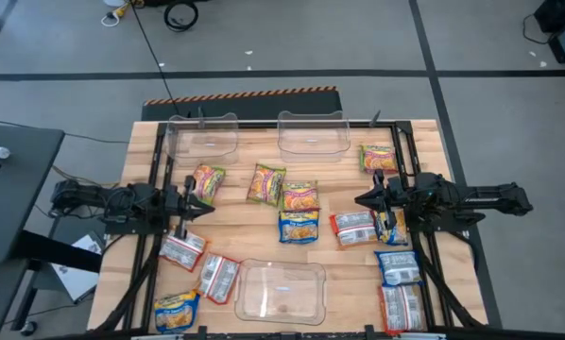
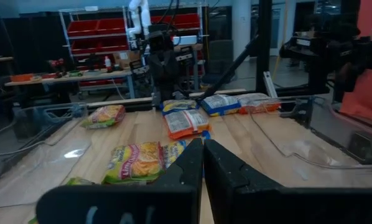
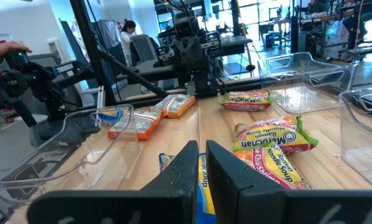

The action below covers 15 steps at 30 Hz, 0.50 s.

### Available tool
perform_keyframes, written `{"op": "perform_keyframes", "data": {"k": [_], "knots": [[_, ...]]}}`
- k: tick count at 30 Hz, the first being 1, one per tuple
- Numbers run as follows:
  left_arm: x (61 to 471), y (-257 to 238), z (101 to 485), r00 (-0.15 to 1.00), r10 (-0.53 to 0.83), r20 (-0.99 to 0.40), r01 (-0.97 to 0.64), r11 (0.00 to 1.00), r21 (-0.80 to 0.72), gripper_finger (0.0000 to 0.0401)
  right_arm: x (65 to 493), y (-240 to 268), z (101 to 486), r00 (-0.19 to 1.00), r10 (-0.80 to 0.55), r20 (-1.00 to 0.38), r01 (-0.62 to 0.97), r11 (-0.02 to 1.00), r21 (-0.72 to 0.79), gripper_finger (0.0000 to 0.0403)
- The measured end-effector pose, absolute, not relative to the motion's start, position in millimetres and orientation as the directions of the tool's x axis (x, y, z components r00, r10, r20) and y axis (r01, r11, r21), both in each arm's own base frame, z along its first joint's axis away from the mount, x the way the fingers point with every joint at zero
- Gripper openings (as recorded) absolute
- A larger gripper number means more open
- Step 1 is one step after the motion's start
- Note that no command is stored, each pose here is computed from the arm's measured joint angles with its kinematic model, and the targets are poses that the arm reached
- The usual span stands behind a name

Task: Sort Maruchan noodles
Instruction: Put the green noodle pack into the top right transparent bin

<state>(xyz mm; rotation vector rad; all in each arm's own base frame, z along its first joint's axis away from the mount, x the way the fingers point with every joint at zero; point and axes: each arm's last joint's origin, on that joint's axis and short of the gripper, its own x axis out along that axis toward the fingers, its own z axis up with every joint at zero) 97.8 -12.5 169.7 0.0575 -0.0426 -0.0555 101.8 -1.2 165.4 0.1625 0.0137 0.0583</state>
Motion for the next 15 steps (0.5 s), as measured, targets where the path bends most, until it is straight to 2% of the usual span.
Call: {"op": "perform_keyframes", "data": {"k": [9,12,15], "knots": [[98.7,-1.9,169.1,0.998,0.051,0.035,-0.053,0.997,0.059,0.002,101.6,-8.2,171.1,0.982,-0.181,0.049,0.17,0.97,0.174,0.0036],[98.7,-1.4,168.5,0.998,0.056,0.03,-0.058,0.997,0.06,0.0021,100.6,-8.1,180.6,0.973,-0.179,0.146,0.138,0.958,0.252,0.0036],[98.7,-1.5,169.0,0.998,0.056,0.035,-0.058,0.997,0.059,0.0021,99.9,-12.1,187.9,0.929,-0.305,0.211,0.22,0.911,0.348,0.0036]]}}
